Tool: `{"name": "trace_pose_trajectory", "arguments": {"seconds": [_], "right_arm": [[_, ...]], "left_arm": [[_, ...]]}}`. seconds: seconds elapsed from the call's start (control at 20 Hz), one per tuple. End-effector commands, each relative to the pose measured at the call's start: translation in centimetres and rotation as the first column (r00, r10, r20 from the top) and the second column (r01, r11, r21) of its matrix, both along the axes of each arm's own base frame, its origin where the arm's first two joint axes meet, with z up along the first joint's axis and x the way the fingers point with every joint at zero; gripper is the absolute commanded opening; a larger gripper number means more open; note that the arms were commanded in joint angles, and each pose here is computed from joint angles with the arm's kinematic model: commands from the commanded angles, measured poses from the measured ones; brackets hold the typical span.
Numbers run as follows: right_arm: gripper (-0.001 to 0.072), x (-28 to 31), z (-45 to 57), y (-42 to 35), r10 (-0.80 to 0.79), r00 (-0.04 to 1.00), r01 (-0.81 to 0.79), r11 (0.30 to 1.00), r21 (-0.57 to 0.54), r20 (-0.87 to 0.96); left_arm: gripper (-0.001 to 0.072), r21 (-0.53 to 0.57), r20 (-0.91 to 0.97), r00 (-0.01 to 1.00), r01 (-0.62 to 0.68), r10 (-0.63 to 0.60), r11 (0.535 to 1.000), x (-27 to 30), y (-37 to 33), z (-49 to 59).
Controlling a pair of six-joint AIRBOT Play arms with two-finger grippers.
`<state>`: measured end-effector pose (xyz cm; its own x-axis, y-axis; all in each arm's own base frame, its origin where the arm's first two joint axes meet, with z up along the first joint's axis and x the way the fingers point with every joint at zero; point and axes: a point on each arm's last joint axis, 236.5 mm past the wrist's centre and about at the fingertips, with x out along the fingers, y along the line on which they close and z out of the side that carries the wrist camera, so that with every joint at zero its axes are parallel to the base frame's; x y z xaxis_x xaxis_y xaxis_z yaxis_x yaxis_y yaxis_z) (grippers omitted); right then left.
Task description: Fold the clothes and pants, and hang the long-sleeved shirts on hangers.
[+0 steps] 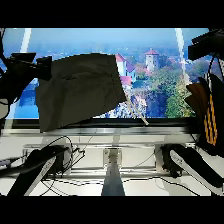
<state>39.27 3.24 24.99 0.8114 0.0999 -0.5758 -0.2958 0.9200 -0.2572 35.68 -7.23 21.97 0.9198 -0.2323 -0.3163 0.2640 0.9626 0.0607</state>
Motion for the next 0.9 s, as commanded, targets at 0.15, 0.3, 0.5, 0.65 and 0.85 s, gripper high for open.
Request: {"name": "trace_pose_trajectory", "arguments": {"seconds": [0.15,0.3,0.5,0.65,0.85], "right_arm": [[0.0041,0.0,0.0,0.0,0.001,1.0,-0.001,1.0,0.0,-0.001],[0.0041,0.0,0.0,0.0,0.001,1.0,-0.001,1.0,0.0,-0.001],[0.0041,0.0,0.0,0.0,0.001,1.0,-0.001,1.0,0.0,-0.001],[0.0041,0.0,0.0,0.0,0.001,1.0,-0.001,1.0,0.001,0.001],[0.0041,-0.1,0.0,1.3,-0.019,1.0,0.021,0.993,0.119,-0.016]], "left_arm": [[0.0567,0.0,0.001,1.0,0.0,0.0,1.0,0.0,0.0,0.0],[0.0566,0.0,0.001,1.0,0.0,0.0,1.0,0.0,0.0,0.0],[0.0567,0.0,0.001,1.0,0.0,0.0,1.0,0.0,0.0,0.0],[0.0566,0.0,0.001,1.0,0.0,0.0,1.0,0.0,0.0,0.0],[0.0566,-0.001,0.001,1.0,0.0,0.0,1.0,0.0,0.0,0.0]]}}
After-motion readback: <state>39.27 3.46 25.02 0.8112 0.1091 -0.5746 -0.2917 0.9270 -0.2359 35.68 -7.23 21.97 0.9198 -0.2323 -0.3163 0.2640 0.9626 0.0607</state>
